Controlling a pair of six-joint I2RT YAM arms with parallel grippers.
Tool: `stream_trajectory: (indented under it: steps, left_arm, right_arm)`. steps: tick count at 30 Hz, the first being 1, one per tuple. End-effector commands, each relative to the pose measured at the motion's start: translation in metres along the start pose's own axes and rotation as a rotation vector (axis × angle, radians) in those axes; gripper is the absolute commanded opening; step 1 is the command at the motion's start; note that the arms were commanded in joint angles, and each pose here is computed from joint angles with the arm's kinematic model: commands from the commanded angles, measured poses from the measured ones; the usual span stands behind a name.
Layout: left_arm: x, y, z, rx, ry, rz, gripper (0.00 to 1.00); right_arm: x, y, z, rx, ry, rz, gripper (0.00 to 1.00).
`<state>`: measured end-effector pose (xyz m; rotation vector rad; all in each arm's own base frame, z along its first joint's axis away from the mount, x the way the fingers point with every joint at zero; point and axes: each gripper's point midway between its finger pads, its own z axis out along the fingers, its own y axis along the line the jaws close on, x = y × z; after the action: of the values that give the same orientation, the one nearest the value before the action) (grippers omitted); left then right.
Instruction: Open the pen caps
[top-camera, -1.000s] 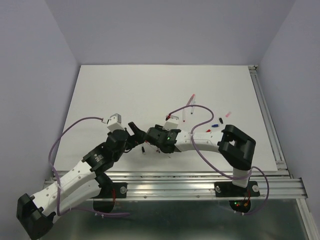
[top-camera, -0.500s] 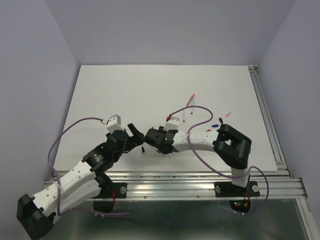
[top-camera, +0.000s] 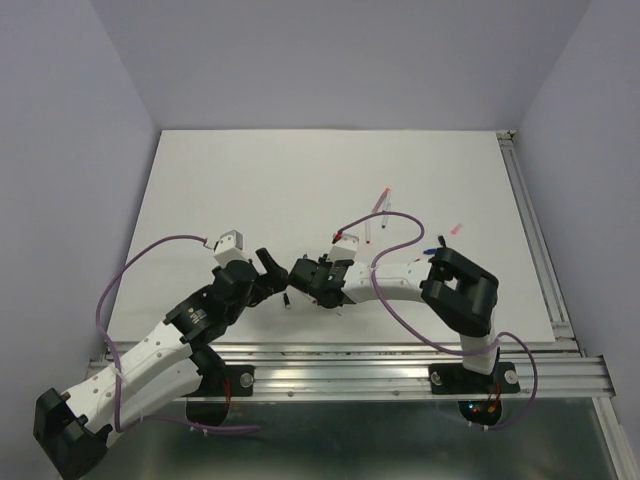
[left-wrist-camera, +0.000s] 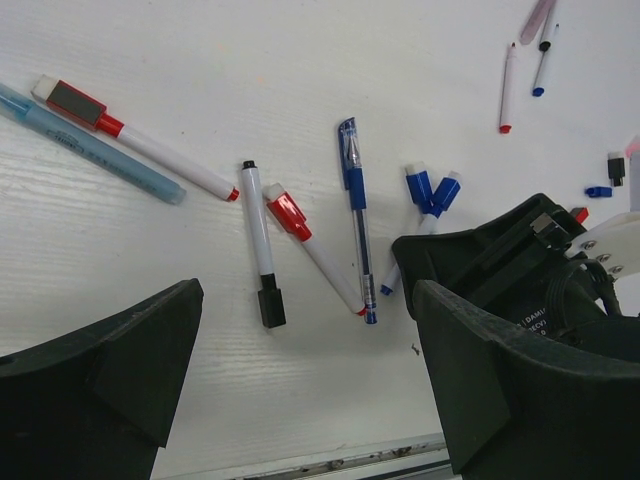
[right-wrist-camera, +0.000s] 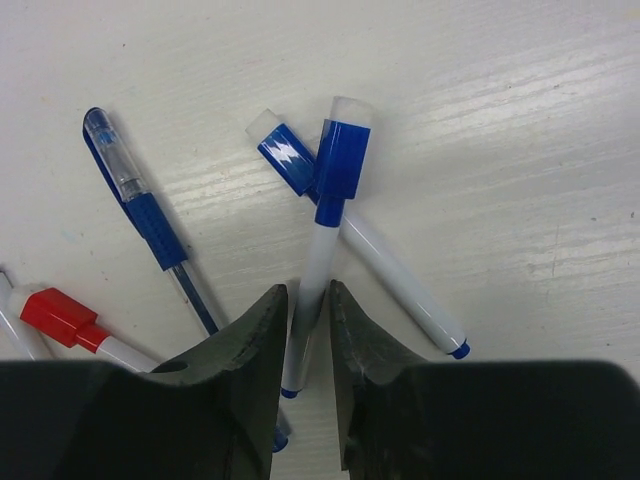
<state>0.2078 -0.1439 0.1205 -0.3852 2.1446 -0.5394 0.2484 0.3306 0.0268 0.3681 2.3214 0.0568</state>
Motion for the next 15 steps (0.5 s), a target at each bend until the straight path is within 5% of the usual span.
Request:
stream_trajectory:
  steps: [1,9,15]
  left_arm:
    - [-0.018,-0.027,-0.004,0.096,-0.054,-0.066,0.99]
    - [-0.023,-0.039,-0.007,0.130,-0.051,-0.076,0.99]
    - [-0.020,-0.055,-0.007,0.192,-0.019,-0.056,0.99]
  right_arm:
    - [-0.002,0.000,0.002,0.022,-0.032,-0.039,0.28]
    - [-0.018,0.007,-0.013,-0.072,-0.059,-0.030,0.14]
    - [-0.042,0.010,-0.033,-0.147,-0.100,-0.064,0.12]
